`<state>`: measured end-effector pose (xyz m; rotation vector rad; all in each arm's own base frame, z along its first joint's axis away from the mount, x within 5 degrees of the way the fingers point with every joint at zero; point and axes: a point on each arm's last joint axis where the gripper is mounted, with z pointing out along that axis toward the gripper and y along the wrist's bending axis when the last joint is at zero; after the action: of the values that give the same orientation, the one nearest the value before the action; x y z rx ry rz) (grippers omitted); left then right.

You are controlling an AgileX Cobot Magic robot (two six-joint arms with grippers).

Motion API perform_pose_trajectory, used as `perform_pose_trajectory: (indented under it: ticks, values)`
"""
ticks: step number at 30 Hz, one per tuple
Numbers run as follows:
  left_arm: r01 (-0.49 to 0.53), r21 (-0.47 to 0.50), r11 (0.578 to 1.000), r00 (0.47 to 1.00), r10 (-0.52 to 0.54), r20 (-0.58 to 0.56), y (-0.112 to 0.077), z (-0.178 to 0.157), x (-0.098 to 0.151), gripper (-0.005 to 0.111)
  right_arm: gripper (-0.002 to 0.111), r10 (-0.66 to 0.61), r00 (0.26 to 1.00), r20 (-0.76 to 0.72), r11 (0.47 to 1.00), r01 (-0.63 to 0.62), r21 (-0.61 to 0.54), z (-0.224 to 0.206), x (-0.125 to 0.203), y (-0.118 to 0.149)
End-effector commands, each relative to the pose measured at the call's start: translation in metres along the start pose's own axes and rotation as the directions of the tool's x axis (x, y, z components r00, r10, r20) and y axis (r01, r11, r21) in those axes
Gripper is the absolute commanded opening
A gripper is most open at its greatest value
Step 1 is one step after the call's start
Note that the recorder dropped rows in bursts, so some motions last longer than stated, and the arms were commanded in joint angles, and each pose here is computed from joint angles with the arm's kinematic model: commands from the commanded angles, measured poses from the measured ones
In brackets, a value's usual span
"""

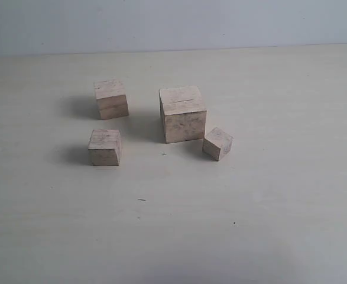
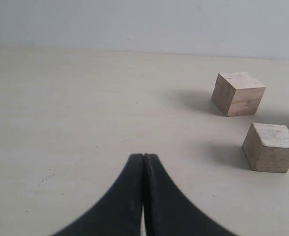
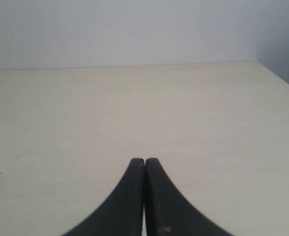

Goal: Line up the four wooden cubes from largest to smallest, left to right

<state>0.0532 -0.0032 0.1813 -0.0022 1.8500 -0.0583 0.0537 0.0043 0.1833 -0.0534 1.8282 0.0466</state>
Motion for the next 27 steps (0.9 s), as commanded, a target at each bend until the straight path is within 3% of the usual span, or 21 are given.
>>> perform_pose_trajectory:
  ticks: [1, 16, 20, 24, 27]
  values:
    - [0.009, -0.002, 1.000, 1.000, -0.009, 0.012, 0.000, 0.000, 0.000, 0.000, 0.000, -0.002, 1.000, 0.008, 1.000, 0.002, 0.001, 0.000, 0.001, 0.000]
    - [0.009, -0.002, 1.000, 1.000, -0.009, 0.012, 0.000, 0.000, 0.000, 0.000, 0.000, -0.002, 1.000, 0.013, 1.000, 0.002, 0.001, 0.000, 0.000, 0.000]
    - [0.009, -0.002, 1.000, 1.000, -0.009, 0.012, 0.000, 0.000, 0.000, 0.000, 0.000, -0.003, 0.985, 0.172, 1.000, 0.001, 0.014, -0.001, -0.014, -0.001]
    - [0.009, -0.002, 1.000, 1.000, -0.009, 0.012, 0.000, 0.000, 0.000, 0.000, 0.000, -0.008, 0.921, 0.389, 1.000, -0.004, 0.031, -0.007, -0.034, -0.003]
    - [0.009, -0.002, 1.000, 1.000, -0.009, 0.012, 0.000, 0.000, 0.000, 0.000, 0.000, -0.011, 0.886, 0.463, 0.999, -0.007, 0.037, -0.010, -0.041, -0.003]
